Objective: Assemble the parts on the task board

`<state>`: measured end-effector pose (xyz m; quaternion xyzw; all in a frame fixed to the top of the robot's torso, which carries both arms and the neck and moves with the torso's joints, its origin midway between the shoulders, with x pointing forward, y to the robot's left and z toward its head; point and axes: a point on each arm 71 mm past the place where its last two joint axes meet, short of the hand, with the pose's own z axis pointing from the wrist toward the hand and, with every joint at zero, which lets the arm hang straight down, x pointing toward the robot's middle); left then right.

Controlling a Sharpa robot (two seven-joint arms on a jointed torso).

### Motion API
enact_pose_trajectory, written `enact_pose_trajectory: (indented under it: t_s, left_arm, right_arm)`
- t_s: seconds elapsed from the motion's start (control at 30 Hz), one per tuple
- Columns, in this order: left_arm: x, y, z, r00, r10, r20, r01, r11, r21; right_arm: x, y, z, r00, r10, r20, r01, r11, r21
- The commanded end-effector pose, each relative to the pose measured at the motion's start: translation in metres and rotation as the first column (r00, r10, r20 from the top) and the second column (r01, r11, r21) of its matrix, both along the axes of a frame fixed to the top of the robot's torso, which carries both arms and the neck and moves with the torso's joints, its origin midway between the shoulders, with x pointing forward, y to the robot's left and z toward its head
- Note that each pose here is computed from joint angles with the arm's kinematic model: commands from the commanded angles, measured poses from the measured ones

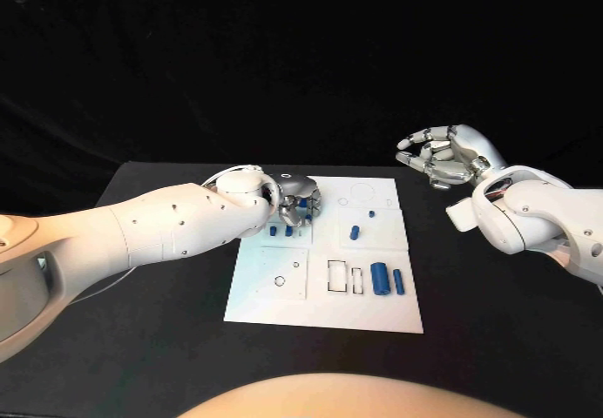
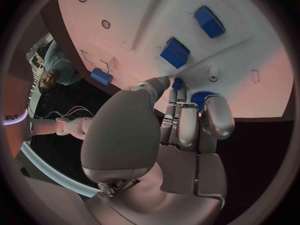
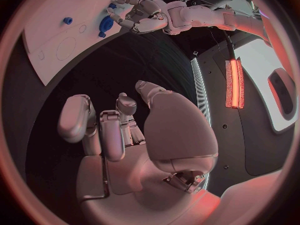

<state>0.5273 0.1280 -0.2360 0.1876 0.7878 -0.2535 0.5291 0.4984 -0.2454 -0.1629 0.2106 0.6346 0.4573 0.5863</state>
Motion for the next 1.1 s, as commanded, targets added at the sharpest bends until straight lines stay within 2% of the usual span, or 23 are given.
enact_pose_trajectory:
  t_s: [0.03, 1.1]
  left_arm:
    - [0.0004, 0.0022, -0.0044, 1.000, 0.018, -0.012, -0.018, 0.999, 0.034]
    - [0.0008, 0.0012, -0.0062, 0.999, 0.030, -0.029, -0.028, 0.998, 0.063]
  right_arm:
    - [-0.0009, 0.0022, 0.0007, 1.000, 0.021, 0.017, -0.020, 1.000, -0.015]
    - [-0.0008, 0.0045, 0.0002, 1.000, 0.027, 0.013, -0.027, 1.000, -0.015]
